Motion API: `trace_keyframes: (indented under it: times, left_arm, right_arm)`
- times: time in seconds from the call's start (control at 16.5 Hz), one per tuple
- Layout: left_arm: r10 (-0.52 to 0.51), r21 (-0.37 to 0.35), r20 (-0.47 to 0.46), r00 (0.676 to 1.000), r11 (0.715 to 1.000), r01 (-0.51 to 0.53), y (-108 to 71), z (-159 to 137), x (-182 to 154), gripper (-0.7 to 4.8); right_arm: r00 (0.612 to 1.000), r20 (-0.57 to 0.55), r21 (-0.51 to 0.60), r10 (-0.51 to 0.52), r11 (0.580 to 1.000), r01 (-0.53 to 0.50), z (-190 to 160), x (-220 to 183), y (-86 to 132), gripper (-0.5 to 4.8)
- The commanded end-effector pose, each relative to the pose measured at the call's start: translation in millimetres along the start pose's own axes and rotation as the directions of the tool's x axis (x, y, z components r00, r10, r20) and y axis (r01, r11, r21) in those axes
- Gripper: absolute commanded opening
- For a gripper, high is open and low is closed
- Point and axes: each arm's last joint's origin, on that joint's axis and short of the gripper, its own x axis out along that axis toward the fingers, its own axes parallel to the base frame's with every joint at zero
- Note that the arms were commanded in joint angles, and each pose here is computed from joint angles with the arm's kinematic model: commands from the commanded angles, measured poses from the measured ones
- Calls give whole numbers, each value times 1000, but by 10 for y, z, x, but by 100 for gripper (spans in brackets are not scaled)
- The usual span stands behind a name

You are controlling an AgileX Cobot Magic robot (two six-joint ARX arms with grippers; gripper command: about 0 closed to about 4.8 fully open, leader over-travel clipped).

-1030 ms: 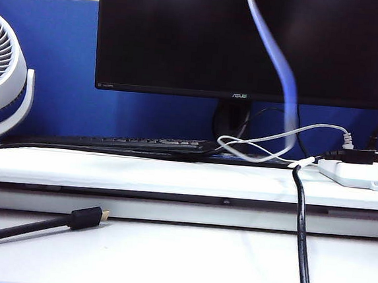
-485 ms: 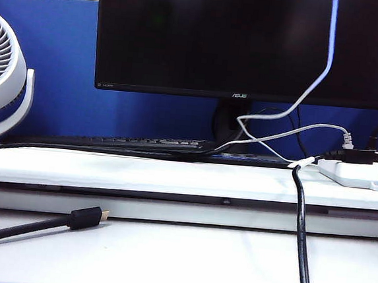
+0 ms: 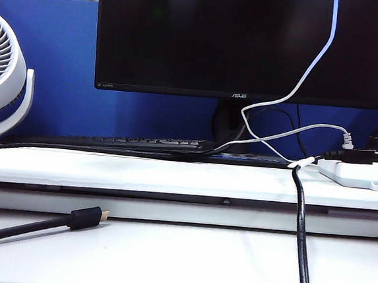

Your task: Pick up the Type-C charging cable and the charging base, insert one end of the Type-C charger into the corresponding slot on the base, and finally place the plugged-in charger back on the table.

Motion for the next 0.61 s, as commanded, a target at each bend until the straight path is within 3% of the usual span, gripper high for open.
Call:
trace_keyframes:
  times: [0.06,0.36,0.42,0.61]
  left_arm:
    - [-14,-65,-3,1000,998,14,-37,13,-9,-6]
    - [-32,-92,-20,999,995,30,-48,2,12,-6]
    - [-44,-133,-33,998,990,40,-49,-2,13,-6]
    - [-44,-165,-33,998,986,38,-49,-1,10,-6]
  right_arm:
    - [999,-15,-14,30,999,-30,11,8,39,113]
    - [999,-21,-70,36,997,-37,11,9,43,92]
    - [999,-22,-69,37,997,-38,10,9,43,93]
    - [998,-43,-68,49,996,-52,4,8,46,93]
